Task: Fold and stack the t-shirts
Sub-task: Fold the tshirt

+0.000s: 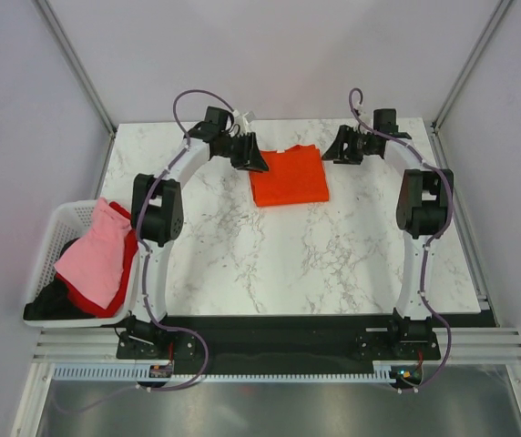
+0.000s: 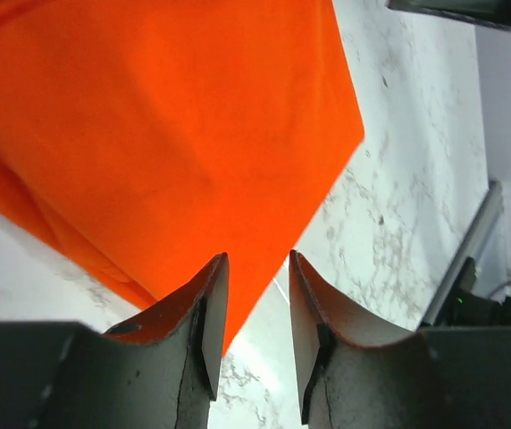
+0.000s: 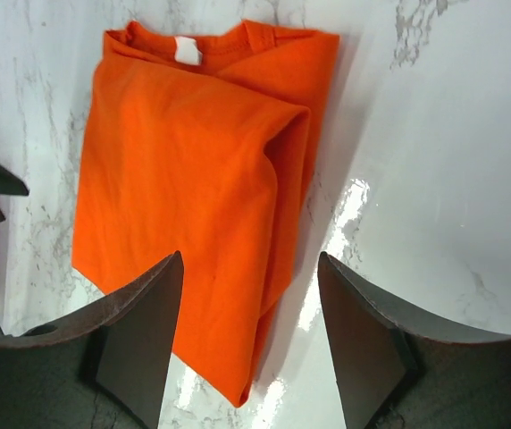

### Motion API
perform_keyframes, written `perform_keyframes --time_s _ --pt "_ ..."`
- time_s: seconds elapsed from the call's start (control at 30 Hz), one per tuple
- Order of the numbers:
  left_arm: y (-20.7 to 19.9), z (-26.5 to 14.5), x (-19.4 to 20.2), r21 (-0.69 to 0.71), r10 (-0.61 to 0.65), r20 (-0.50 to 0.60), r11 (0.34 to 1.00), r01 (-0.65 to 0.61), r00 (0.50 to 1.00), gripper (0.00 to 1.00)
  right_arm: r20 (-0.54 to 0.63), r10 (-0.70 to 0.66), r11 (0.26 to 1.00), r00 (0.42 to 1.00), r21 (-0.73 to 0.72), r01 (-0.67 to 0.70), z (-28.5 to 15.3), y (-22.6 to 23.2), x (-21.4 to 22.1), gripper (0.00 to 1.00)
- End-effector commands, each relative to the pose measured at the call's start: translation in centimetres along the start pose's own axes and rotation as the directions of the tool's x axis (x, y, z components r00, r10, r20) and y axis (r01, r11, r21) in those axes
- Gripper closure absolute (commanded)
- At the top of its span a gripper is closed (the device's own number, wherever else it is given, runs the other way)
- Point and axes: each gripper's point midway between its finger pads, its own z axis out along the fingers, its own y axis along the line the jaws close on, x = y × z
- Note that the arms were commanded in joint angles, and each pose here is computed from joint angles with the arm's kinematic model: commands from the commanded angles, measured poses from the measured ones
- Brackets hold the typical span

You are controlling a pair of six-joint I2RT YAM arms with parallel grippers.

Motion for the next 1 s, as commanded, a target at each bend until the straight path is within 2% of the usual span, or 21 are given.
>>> perform_keyframes --time_s 0.0,0.27,0.7,0.77,0.8,0.87,0.9,0.97 --pt "-1.5 1.1 2.2 0.134 -0.003 -0.069 0.991 0.012 0.998 0.62 -0.058 -0.002 1.000 0.998 0.007 0.002 1.4 -1.5 2.4 0.30" --pt "0.9 3.1 6.3 0.098 -0.104 -0.164 0.988 0.121 0.981 0.65 -0.131 0.048 0.999 0.990 0.003 -0.048 3.3 -2.6 5.5 0.29" --pt "2.8 4.4 9.1 0.041 -0.138 -0.230 0.988 0.151 0.963 0.66 -0.260 0.125 0.990 0.957 -0.031 -0.138 7.4 -1.6 11.1 0.33" --pt "2.9 4.6 9.4 0.039 -0.136 -0.237 0.988 0.149 0.962 0.66 -0.265 0.128 0.990 0.956 -0.025 -0.139 7.8 -1.7 11.4 0.39" --pt "3.1 4.6 9.4 0.031 -0.132 -0.236 0.989 0.143 0.963 0.66 -0.262 0.126 0.991 0.957 -0.010 -0.133 7.9 -1.9 11.4 0.52" --pt "2.9 4.3 9.1 0.028 -0.118 -0.232 0.991 0.128 0.966 0.65 -0.252 0.107 0.994 0.962 -0.005 -0.112 7.6 -1.7 10.8 0.68" --pt "2.9 4.0 8.7 0.018 -0.093 -0.223 0.995 0.100 0.970 0.63 -0.250 0.100 0.995 0.963 0.001 -0.103 7.3 -1.7 10.7 0.80" --pt "1.8 2.5 6.8 0.007 -0.032 -0.182 0.999 0.034 0.983 0.57 -0.239 0.026 0.999 0.971 -0.016 -0.030 5.9 -0.6 9.3 0.92"
